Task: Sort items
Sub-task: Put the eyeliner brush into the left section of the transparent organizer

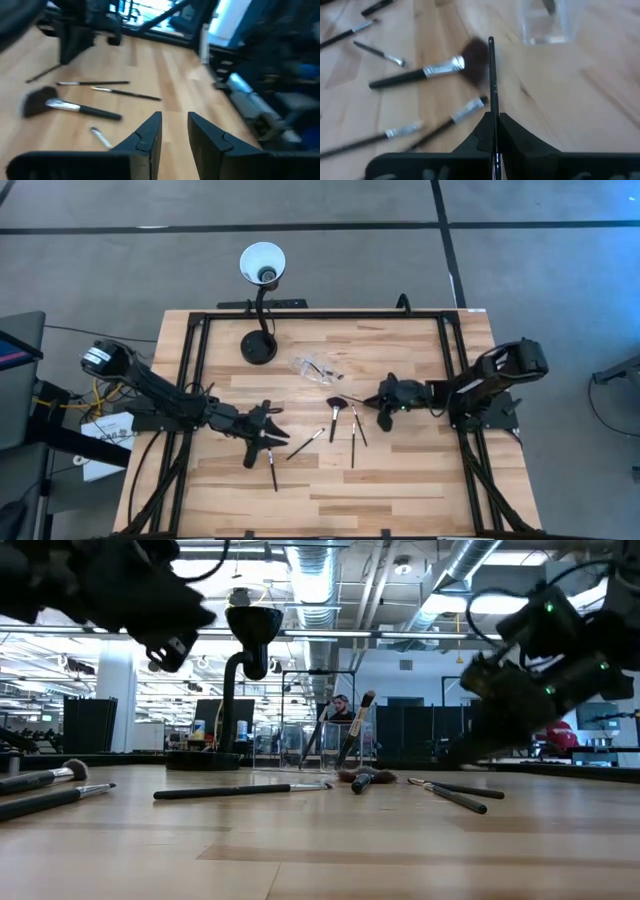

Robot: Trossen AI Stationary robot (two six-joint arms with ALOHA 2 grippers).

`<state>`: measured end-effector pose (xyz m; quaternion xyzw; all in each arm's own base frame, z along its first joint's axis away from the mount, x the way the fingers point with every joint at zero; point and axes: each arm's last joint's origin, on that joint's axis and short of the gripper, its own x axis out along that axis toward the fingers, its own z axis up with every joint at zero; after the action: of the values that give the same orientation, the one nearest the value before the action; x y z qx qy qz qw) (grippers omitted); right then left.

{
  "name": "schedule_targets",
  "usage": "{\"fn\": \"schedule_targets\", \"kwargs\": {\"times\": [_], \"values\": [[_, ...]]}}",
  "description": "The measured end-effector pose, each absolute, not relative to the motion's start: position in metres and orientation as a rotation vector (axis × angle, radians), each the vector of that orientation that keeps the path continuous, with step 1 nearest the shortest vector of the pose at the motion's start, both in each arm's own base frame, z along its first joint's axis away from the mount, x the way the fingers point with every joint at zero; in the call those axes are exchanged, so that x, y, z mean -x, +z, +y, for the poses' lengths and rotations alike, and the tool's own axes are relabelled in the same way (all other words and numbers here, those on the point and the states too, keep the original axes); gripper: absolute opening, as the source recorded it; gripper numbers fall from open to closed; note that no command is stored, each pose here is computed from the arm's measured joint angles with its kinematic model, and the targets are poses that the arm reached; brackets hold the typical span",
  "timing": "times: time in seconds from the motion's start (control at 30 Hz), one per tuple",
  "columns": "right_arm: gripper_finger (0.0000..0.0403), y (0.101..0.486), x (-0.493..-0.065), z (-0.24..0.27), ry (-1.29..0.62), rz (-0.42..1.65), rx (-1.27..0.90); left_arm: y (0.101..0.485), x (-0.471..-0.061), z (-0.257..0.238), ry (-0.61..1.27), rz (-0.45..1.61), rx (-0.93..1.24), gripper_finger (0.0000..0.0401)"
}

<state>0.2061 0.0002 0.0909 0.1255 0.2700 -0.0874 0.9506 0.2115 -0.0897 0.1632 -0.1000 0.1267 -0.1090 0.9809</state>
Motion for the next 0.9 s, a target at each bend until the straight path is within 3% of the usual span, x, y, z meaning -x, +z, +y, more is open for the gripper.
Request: {"fn": "schedule_targets", "kwargs": {"times": [0.33,0.7,0.9], "values": [[0.0003,0.118,-0.245,0.029,-0.138,0.551,-0.213,0.132,-0.266,-0.097,-0.175,0.289,0.001,0.0094],[0.0003,0.12,-0.271,0.053,-0.103,0.648,-0.249,0.131,-0.308,-0.089,-0.123,0.263,-0.117,0.0175],[0.0005,0.113,-0.304,0.068,-0.072,0.661,-0.22,0.114,-0.314,-0.074,-0.07,0.327,-0.12,0.0187]]}}
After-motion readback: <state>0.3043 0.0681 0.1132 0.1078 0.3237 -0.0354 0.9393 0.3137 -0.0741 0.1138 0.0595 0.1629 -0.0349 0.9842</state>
